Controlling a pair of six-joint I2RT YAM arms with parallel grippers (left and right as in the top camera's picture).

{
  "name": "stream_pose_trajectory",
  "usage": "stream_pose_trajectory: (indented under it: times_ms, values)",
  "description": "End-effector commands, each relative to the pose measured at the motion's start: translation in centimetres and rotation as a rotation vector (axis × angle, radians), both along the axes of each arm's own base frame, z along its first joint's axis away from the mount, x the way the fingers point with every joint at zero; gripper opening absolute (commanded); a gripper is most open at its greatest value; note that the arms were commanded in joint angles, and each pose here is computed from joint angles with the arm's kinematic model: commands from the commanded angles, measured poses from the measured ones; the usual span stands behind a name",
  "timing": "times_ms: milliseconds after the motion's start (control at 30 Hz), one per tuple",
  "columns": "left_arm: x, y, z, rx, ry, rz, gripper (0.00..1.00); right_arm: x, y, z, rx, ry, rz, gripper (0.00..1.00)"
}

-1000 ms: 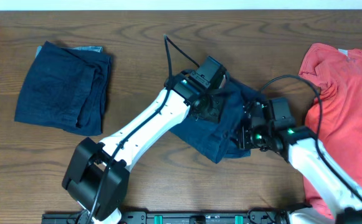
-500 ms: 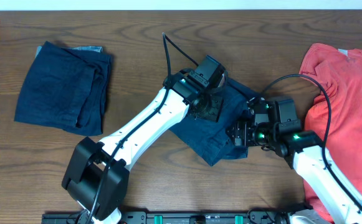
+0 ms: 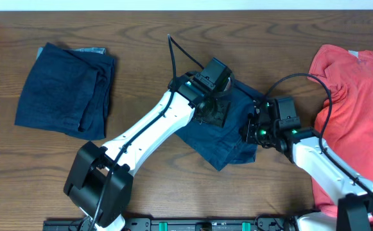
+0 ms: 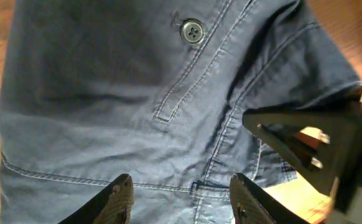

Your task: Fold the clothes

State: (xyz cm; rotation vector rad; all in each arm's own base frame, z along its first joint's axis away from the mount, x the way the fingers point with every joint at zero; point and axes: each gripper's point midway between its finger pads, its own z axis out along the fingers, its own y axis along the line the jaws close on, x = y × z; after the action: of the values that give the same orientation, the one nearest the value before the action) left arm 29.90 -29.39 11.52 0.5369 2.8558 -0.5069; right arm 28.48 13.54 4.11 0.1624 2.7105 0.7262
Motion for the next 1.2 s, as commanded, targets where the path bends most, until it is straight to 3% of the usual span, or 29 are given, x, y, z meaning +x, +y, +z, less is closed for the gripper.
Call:
stream_pose_trajectory:
  times_ms: [0,200,367,633,967,1000,1100,1167]
  values:
    - [0.3,0.2,0.8,-0.003,-0.028,-0.009,0.52,1.1,2.0,5.2,0.103,-0.135,0.077,0.01]
    - [0.6,1.2,0.6,0.012,-0.01,0.011,0.52,1.8,1.8,13.0,0.066,-0.387,0.165,0.01]
    - [1.0,2.4,0.5,0.025,0.008,0.04,0.51,2.5,-1.6,13.3,-0.112,-0.426,0.054,0.05]
    - [0.9,2.4,0.5,0.027,0.009,0.039,0.52,2.4,-8.5,7.9,-0.411,-0.227,-0.124,0.07]
    - [0.9,2.4,0.4,0.027,0.009,0.039,0.52,-4.4,-13.5,3.1,-0.479,0.196,-0.282,0.06]
    - [0.9,2.4,0.4,0.027,0.009,0.039,0.53,-4.8,-14.1,3.0,-0.488,0.214,-0.31,0.1]
    - [0.9,2.4,0.4,0.027,0.009,0.039,0.52,-4.3,-14.9,3.1,-0.476,0.205,-0.346,0.49]
    - [0.9,2.4,0.4,0.028,0.01,0.039,0.53,-3.3,-14.9,3.4,-0.475,0.159,-0.328,0.58]
